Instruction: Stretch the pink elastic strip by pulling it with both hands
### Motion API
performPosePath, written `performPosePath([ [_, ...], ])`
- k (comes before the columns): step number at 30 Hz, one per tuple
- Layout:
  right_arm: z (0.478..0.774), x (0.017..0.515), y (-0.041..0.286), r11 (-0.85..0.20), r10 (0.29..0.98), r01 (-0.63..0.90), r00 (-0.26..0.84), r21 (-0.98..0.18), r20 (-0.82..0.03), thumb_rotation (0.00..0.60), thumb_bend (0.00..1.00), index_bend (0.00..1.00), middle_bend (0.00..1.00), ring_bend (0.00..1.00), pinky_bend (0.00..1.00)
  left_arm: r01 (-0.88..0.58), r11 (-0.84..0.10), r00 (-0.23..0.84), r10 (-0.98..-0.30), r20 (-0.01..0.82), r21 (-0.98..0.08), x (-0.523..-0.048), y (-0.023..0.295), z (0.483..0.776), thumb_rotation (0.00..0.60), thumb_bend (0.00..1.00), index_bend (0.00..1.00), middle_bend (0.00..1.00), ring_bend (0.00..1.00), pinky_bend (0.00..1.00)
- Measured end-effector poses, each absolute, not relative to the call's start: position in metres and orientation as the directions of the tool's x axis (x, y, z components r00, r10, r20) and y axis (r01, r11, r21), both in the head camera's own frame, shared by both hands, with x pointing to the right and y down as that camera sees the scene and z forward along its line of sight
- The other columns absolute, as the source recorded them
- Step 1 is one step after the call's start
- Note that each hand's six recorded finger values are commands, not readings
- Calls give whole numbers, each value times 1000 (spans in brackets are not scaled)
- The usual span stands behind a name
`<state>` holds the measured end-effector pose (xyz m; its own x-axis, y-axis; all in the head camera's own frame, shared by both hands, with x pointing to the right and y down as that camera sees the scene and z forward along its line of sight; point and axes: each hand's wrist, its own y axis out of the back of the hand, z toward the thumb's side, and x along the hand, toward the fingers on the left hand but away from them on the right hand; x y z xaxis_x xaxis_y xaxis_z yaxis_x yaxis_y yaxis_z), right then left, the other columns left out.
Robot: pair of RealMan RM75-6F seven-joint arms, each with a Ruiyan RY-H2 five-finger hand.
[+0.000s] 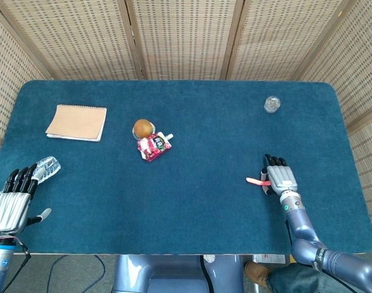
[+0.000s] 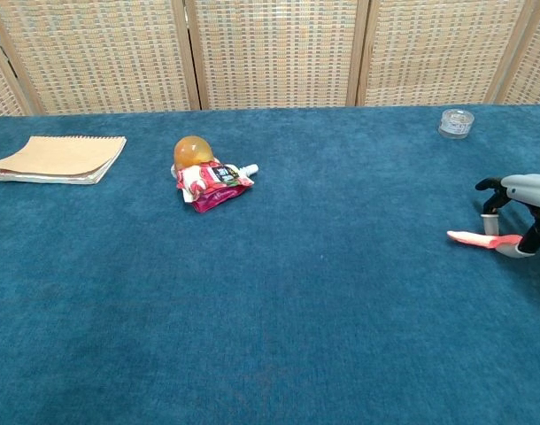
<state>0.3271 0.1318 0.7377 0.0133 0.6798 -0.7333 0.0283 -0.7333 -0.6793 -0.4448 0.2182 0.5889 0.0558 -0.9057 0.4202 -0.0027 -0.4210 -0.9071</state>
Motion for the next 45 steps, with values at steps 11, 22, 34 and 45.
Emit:
performPosePath([
  [11,730,308,132,-727,686,110,67,-678,-725,600,577,679,73,0,0,-2,-427,61,-903,426,-904,-444,217,591,600,0,0,0,0,0],
  [22,710,252,122,-753,657,197,172,-628,-734,600,582,688,87,0,0,42,-439,182,-880,438,-898,-419,197,602,600,0,39,0,0,0],
  [34,683,156,104,-796,605,202,272,-571,-748,600,582,696,90,0,0,84,-393,444,-808,388,-915,-333,149,614,600,0,224,0,0,0],
  [45,680,69,105,-826,564,252,361,-505,-742,600,583,699,95,0,0,-8,-411,602,-730,323,-912,-235,130,624,600,49,389,0,0,0],
])
